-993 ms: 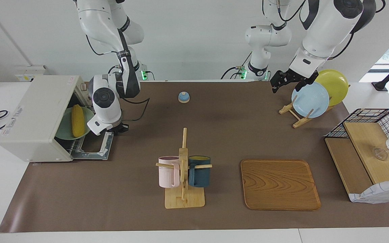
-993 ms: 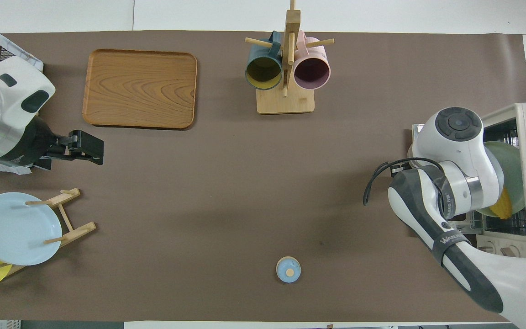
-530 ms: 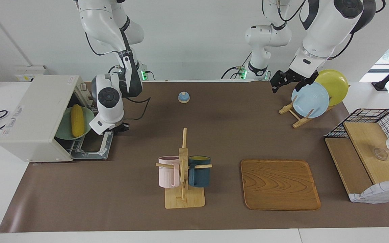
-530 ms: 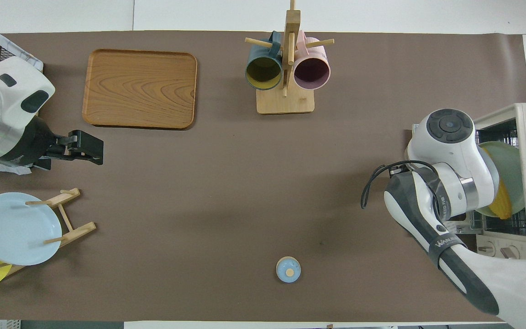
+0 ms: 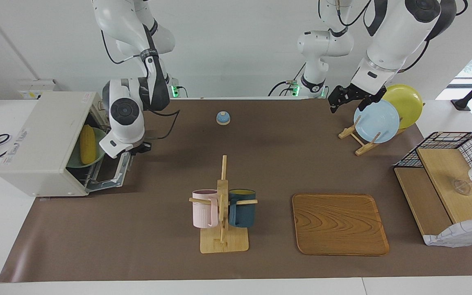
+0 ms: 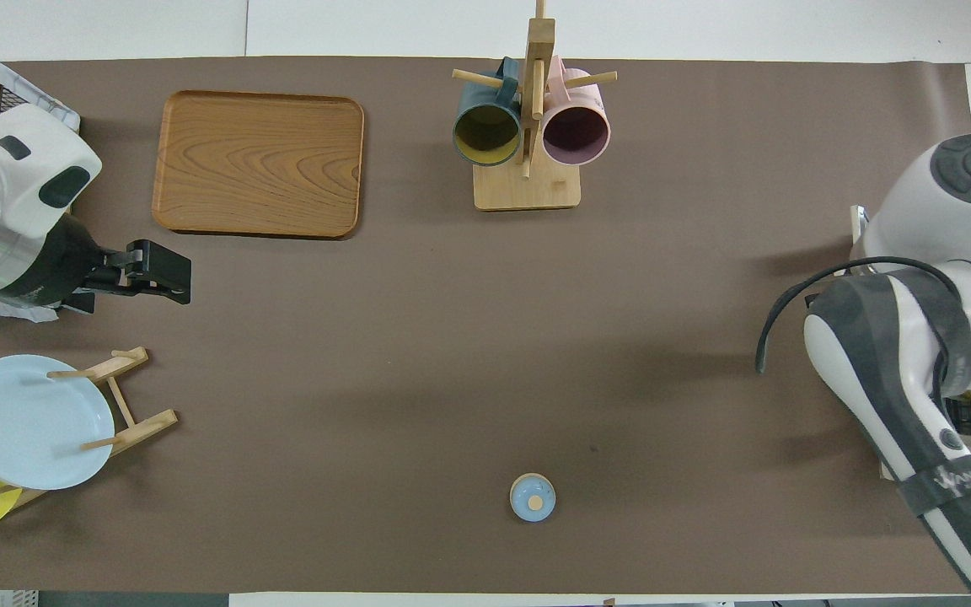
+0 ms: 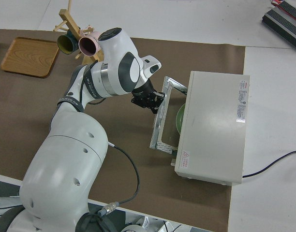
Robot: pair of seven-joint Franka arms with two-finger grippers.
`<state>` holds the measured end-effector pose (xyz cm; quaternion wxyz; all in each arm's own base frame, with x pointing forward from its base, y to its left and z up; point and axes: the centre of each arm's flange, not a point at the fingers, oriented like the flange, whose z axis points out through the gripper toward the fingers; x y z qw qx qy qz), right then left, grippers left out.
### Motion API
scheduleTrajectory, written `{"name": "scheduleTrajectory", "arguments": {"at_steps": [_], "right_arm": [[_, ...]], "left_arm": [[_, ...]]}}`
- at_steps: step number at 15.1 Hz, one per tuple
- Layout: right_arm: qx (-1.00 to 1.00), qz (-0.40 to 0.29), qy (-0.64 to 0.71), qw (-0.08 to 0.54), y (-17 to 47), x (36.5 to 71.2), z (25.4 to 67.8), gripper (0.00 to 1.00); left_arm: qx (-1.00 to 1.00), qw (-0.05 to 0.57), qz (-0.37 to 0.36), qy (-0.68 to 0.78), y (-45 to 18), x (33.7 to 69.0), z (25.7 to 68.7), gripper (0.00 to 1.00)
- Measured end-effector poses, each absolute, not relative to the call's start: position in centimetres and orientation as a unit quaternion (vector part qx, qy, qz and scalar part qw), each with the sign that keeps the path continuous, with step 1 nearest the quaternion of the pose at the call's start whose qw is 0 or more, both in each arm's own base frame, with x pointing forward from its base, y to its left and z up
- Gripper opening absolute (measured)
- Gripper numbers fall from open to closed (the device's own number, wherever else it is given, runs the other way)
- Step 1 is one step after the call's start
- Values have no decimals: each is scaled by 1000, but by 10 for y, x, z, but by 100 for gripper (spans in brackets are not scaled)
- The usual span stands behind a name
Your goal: Put corn in oven
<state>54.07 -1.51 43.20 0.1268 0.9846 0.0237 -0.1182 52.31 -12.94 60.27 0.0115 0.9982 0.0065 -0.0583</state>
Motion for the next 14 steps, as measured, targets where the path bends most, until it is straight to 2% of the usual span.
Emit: {"name": "scheduleTrajectory", "arguments": {"at_steps": [5, 9, 12, 14], "right_arm": [[985, -114, 10, 130, -86, 531, 465, 1], [983, -132, 3, 124, -89, 523, 478, 1], [989, -114, -12, 91, -80, 526, 525, 3], [994, -93, -15, 57, -65, 529, 566, 18]], "left_arm": [[998, 11, -58, 6, -129, 523, 603, 100], [998, 11, -58, 6, -129, 523, 603, 100], [998, 11, -58, 7, -129, 523, 603, 100], [998, 11, -58, 6, -129, 523, 603, 100]]}}
